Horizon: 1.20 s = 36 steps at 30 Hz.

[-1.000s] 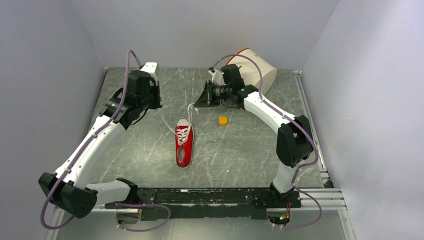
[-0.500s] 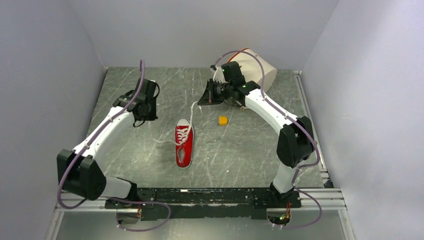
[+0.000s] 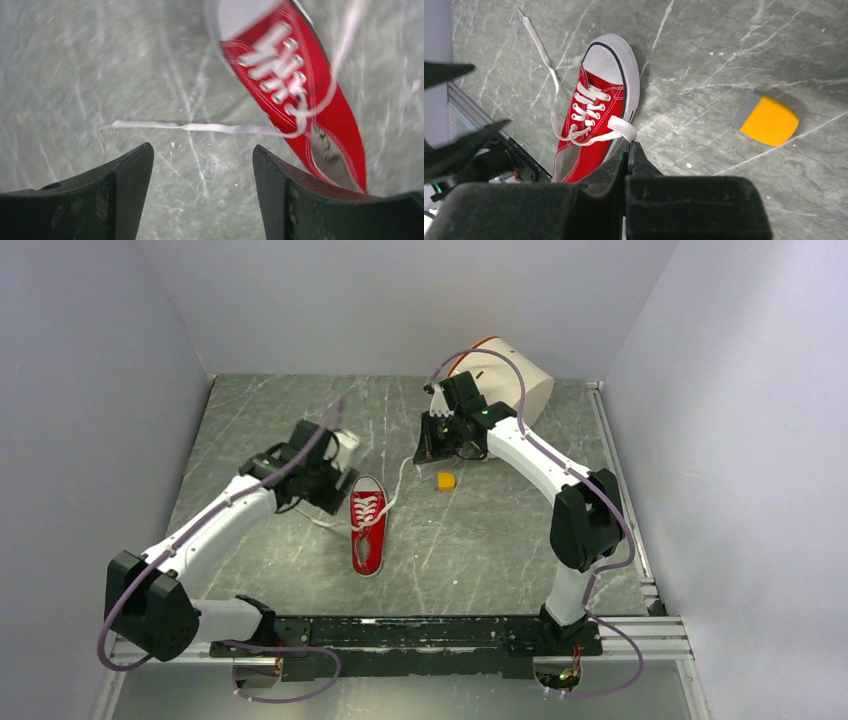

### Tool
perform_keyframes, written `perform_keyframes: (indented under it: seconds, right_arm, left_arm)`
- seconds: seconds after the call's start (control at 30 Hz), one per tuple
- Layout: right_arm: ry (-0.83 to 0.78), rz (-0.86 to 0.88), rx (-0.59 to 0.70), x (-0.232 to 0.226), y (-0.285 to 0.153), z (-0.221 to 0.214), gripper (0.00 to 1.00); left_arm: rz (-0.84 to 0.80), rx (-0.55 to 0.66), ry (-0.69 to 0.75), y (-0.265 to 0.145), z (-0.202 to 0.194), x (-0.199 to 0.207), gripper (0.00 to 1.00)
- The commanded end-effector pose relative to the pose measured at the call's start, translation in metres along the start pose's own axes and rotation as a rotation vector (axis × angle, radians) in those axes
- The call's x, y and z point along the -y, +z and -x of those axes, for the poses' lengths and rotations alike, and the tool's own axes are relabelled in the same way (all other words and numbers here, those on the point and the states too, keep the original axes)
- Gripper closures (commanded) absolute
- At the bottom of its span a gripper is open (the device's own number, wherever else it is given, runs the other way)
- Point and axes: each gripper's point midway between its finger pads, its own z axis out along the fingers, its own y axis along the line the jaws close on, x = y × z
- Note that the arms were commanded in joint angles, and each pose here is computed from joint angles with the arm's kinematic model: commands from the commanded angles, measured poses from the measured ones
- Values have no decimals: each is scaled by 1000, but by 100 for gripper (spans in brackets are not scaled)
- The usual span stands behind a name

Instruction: Tie the shoes

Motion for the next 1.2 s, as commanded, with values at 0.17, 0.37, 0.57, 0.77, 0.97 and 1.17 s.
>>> perform_keyframes:
  seconds: [0.17,0.37,0.57,0.77,0.97,1.17]
  right_arm:
    - [0,43,-8,-9,-9,-4,100]
    - [1,58,17,-11,-14,-7,100]
    - [14,90,29,-15,-14,-12,100]
    - [3,107,29,-19,-17,-11,100]
    - [-5,121,26,-22,-17,-9,100]
    - [13,207,55,-42,-21,9,100]
  left_arm:
    - [-159,92,553,13,-11,34,27]
    - [-179,94,581,32,-33,42,27]
    - [-240,116,490,56,-39,55,30]
    - [-291,119,457,69,-44,63,44]
    - [-300,100,427,64,-49,64,81]
    - [-361,165,411,39,-29,75,95]
